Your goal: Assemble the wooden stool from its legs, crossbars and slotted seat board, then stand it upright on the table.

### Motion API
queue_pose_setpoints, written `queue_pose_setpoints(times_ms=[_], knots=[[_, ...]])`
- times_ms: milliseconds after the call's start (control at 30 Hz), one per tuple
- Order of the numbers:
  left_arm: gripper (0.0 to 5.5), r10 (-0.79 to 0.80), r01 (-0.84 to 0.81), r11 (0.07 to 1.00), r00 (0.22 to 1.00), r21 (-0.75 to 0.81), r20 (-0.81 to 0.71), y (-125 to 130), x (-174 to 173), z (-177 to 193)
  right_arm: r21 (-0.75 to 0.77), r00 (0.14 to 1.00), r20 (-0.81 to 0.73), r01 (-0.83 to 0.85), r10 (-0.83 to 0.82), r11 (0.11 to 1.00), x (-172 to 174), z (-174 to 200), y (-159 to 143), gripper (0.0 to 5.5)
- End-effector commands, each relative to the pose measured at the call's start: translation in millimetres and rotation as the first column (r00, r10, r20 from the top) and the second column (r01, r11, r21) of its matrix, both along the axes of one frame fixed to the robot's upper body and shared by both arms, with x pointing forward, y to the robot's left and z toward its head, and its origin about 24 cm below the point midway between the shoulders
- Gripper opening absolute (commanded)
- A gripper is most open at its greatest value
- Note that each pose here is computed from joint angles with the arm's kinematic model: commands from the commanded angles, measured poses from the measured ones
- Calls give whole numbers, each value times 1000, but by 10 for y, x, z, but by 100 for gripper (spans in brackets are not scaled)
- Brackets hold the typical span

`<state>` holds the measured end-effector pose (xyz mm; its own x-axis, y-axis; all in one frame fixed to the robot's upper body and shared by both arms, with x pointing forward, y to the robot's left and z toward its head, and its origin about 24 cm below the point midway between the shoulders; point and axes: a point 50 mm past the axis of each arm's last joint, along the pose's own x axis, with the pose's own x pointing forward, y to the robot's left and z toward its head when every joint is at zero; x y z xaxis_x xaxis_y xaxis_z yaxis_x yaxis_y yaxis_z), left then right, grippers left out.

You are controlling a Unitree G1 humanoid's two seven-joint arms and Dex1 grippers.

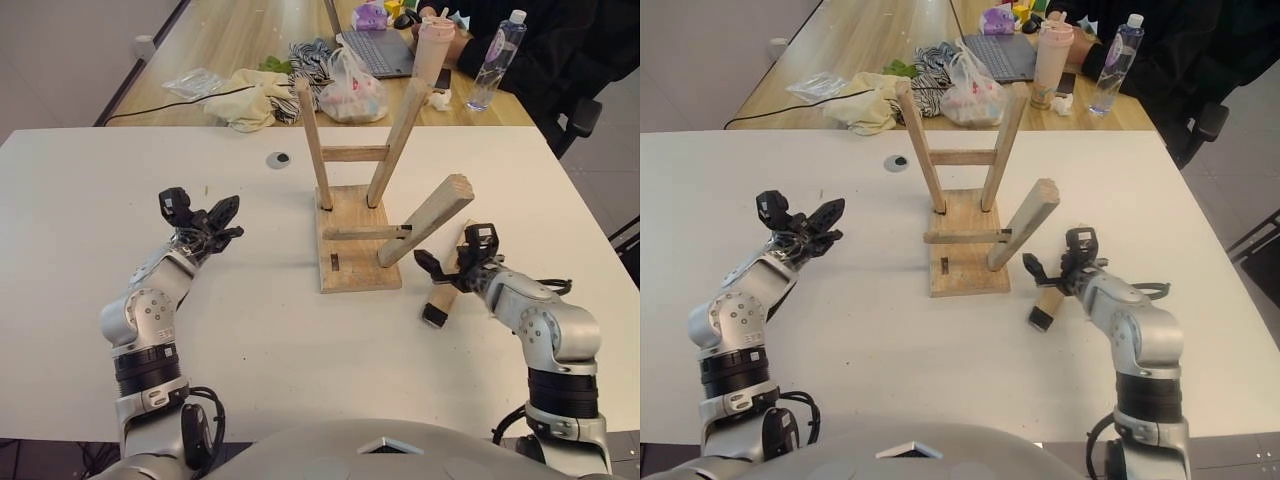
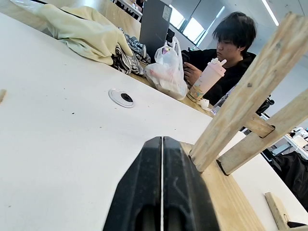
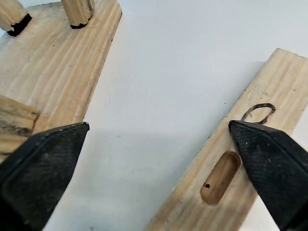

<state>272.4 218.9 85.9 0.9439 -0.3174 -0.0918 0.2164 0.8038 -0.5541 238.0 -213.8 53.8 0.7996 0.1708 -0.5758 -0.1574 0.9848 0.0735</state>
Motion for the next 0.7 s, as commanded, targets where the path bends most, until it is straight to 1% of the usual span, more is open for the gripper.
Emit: queue_pose_setpoints(times_ms=[33, 100, 167, 233, 333, 400, 433, 533, 600, 700], knots=[[0, 19, -18, 1000, 1000, -7, 26, -65, -17, -20, -118, 997, 16, 79, -77, 990, -67, -19, -241, 536], [0, 11, -10, 1000, 999, -23, 43, -137, -30, -19, -166, 995, 81, 66, -53, 984, 1, 88, -303, 536], [0, 21, -20, 1000, 998, -20, 51, -136, -42, -41, -227, 991, 136, 44, -13, 973, 67, 191, -364, 536], [0, 53, -52, 998, 997, -29, 56, -115, -55, -72, -254, 993, 115, 18, 11, 967, 62, 224, -445, 536], [0, 57, -54, 997, 996, -47, 68, -179, -39, -84, -201, 998, 14, 59, -58, 978, -31, 108, -561, 536], [0, 58, -54, 997, 995, -49, 80, -213, -28, -80, -164, 996, -50, 65, -74, 984, -70, 24, -569, 502], [0, 61, -57, 997, 994, -50, 89, -222, -15, -68, -134, 993, -104, 40, -54, 990, -121, -42, -533, 502], [0, 64, -59, 997, 992, -50, 109, -234, 33, -33, -56, 973, -229, -14, 1, 998, -305, -176, -453, 443], [0, 65, -61, 997, 992, -43, 112, -237, 51, -37, -53, 970, -242, -26, 13, 998, -339, -158, -461, 406], [0, 68, -64, 997, 992, -39, 108, -263, 46, -72, -71, 977, -212, -42, 26, 997, -261, -40, -512, 355]])
